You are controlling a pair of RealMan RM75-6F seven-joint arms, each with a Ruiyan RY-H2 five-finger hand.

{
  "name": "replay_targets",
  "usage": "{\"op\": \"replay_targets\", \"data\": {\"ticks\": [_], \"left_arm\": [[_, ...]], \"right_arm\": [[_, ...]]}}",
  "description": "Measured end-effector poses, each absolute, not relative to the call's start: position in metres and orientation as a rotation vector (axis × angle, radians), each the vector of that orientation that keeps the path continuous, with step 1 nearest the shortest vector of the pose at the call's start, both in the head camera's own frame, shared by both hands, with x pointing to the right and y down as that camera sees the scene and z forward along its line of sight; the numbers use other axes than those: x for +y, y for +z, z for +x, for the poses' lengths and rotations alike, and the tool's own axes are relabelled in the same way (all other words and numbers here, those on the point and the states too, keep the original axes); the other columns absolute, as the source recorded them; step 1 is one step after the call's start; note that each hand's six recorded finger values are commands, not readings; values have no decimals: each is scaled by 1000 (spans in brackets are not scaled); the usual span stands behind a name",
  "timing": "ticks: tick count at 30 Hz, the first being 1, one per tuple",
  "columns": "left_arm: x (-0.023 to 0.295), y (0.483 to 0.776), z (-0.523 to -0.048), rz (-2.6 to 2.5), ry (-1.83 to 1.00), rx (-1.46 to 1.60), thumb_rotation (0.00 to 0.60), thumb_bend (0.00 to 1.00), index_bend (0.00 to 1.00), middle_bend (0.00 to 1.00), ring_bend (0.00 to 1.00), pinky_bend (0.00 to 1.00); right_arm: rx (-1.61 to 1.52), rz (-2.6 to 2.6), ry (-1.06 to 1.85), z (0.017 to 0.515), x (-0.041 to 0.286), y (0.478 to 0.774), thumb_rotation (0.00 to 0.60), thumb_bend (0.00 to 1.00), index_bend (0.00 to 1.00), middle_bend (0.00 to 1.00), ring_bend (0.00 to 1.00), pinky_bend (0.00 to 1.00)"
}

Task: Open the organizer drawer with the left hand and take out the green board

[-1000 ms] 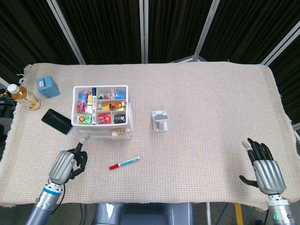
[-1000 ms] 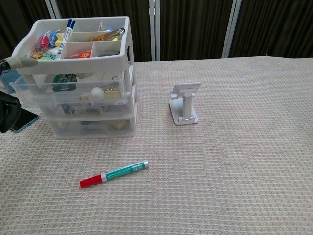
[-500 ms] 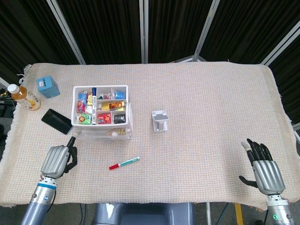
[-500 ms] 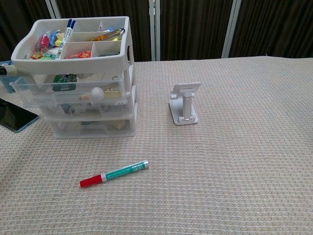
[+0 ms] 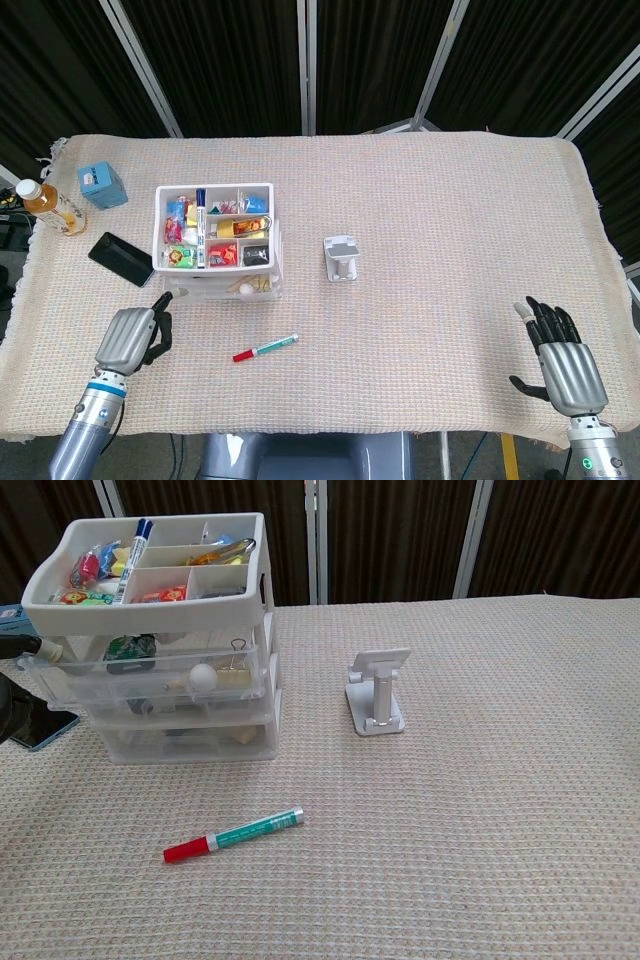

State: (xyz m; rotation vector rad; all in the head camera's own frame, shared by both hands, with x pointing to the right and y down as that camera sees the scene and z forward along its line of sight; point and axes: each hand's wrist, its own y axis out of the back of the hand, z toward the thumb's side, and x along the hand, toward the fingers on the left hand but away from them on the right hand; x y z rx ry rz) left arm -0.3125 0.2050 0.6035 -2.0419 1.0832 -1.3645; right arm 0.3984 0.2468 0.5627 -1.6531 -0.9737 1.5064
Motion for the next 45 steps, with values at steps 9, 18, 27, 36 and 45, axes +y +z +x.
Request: {"op": "replay_targets", "data": {"ticks": [9,18,27,36,45], "left_arm": [[211,586,-307,-2059,-1284,1077,600,1000,431,764,766,629],[227,579,-312,-2083,-1288,1013,600,1000,444,764,766,629],[230,581,-321,-2090,-1291,1009,600,1000,421,764,766,629],[235,575,-313,-2136,-1224,993,600,1000,385,764,766,629],[241,575,-308,-2170,-1203,962,600,1000,384,764,766,629]], "right_arm": [[-974,-1653,1505,398,247,562,600,15,108,0,0,0],[-974,-1655,1506,398,247,562,600,15,108,0,0,0],[-967,-1654,1508,397,248,563,600,15,108,0,0,0],[-971,-1651,1508,397,248,563,600,15,108,0,0,0],[-974,-1664,1503,396,248,562,600,15,108,0,0,0]]}}
